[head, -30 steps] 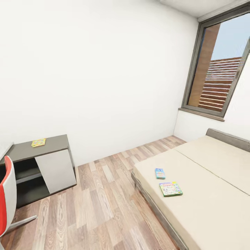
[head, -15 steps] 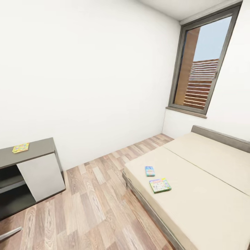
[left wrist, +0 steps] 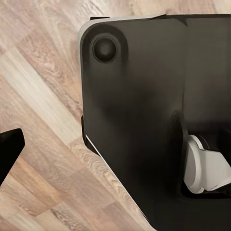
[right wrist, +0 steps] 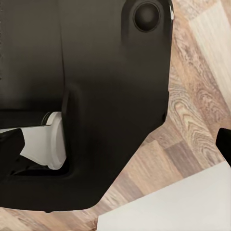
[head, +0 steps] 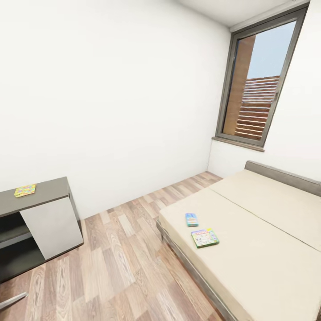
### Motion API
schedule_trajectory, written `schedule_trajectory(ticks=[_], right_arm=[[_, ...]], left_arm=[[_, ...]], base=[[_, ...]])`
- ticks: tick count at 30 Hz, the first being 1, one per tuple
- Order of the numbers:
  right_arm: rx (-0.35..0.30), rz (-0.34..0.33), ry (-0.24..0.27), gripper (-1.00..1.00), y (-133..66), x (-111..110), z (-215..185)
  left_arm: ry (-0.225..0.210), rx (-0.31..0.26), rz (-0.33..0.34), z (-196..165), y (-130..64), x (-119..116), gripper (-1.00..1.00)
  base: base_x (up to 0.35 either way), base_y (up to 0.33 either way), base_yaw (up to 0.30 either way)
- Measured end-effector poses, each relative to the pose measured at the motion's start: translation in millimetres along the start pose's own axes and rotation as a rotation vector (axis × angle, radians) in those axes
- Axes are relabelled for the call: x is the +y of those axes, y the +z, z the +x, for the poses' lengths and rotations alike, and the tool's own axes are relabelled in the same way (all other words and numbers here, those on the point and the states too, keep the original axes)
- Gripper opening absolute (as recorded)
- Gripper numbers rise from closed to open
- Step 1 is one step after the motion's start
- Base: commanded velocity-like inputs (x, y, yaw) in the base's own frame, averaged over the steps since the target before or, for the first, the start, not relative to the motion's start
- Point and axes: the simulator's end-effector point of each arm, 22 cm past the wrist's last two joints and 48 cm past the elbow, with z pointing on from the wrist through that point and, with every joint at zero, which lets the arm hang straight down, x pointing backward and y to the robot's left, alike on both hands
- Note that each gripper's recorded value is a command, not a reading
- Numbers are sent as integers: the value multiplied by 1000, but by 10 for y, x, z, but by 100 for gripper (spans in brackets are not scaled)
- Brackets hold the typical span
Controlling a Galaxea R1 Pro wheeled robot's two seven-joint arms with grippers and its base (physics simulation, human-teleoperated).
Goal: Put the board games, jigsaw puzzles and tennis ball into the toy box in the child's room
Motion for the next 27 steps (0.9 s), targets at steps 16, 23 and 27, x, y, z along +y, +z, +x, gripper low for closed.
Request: schedule_trajectory(ticks=[16,23,27], right_arm=[[-1,2,0,100,0,-18,0],[-1,2,0,100,0,-19,-1],[-1,2,0,100,0,-19,-1]], left_arm=[[1,0,-6,1,-1,47,100],[1,0,-6,0,-1,47,100],[1,0,-6,0,-1,47,100]], base=[[163,201,-250],[65,276,-280],[10,286,-281]])
